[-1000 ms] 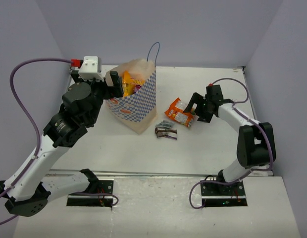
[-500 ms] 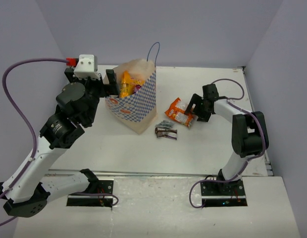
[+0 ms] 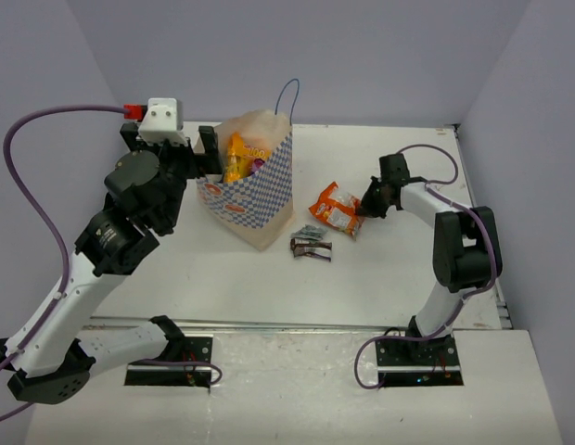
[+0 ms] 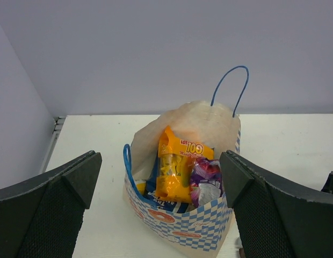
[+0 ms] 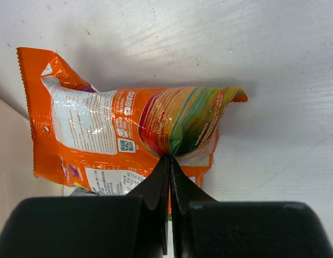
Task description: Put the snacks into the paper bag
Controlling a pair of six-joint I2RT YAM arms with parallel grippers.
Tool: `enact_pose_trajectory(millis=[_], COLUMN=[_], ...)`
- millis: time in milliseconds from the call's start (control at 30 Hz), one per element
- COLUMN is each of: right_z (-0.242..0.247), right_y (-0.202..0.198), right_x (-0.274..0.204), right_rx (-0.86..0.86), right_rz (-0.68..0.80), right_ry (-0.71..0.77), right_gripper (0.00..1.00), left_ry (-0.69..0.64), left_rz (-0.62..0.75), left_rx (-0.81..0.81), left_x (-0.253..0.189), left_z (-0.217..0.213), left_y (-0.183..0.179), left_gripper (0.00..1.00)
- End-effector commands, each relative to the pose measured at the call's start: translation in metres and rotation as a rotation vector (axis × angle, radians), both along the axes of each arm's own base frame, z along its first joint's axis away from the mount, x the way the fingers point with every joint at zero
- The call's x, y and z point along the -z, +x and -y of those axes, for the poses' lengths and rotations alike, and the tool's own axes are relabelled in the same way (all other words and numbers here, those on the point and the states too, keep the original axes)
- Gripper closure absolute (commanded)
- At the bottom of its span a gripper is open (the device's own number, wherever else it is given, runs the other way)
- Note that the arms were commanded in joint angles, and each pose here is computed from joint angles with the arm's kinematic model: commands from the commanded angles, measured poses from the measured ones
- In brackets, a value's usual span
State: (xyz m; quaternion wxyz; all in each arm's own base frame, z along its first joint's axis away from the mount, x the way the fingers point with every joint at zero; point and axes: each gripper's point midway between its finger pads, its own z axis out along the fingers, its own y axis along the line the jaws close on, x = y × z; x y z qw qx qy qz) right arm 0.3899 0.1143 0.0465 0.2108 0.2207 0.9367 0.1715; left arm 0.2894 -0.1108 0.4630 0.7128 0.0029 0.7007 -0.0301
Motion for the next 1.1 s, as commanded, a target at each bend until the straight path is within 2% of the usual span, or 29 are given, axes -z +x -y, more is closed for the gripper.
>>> enact_pose_trajectory(millis=[0,100,133,167,200,233,367,667,767,800,867,900,1067], right_z=[-0.005,-0.006,-0.004,-0.004,-0.003,-0.003,-0.009,-0.019,-0.019,-0.018,-0.016,-0.014,-0.01], right_y=[0.001,0.0,-0.002,-0.003,-0.003,-0.004,-0.004,-0.001,0.001,0.002,0.002,0.002,-0.008], right_x=[-0.013,-0.026,-0.029,-0.028,-0.028,-0.027,-0.019,0.005,0.007,0.006,0.0,-0.003,-0.021], right_rx=[-0.02,-0.02,-0.016,-0.016,-0.017,-0.017,-0.028,-0.003,0.009,0.011,0.02,0.024,0.007], right_rz=[0.035,0.067,0.068,0.065,0.063,0.054,0.01,-0.077,-0.077,-0.076,-0.062,-0.054,-0.022], right_ry=[0.022,0.032,0.026,0.024,0.022,0.021,0.044,0.0,-0.014,-0.021,-0.034,-0.04,-0.046], right_gripper=[1.0,0.99,0.67,0.67,0.18,0.01,0.01,0.01,0.33,0.59,0.82,0.98,1.0], left_ry=[-0.069,-0.083,-0.089,-0.097,-0.1,-0.103,-0.115,-0.053,-0.009,0.004,0.042,0.048,0.061], left_rz=[0.054,0.046,0.04,0.04,0.038,0.035,0.023,0.049,0.058,0.06,0.067,0.07,0.085], left_rx=[0.0,-0.002,-0.002,-0.003,-0.003,-0.003,0.002,-0.029,-0.039,-0.04,-0.046,-0.046,-0.047], left_x=[-0.023,-0.021,-0.019,-0.018,-0.017,-0.015,-0.004,-0.005,-0.007,-0.007,-0.009,-0.01,-0.011], left_z=[-0.003,-0.004,-0.005,-0.005,-0.006,-0.005,-0.004,-0.007,-0.008,-0.008,-0.009,-0.008,-0.006], left_y=[-0.004,-0.006,-0.007,-0.008,-0.008,-0.008,-0.009,-0.002,0.001,0.002,0.003,0.004,0.008], left_gripper=[0.0,0.0,0.0,0.0,0.0,0.0,0.0,0.0,0.0,0.0,0.0,0.0,0.0])
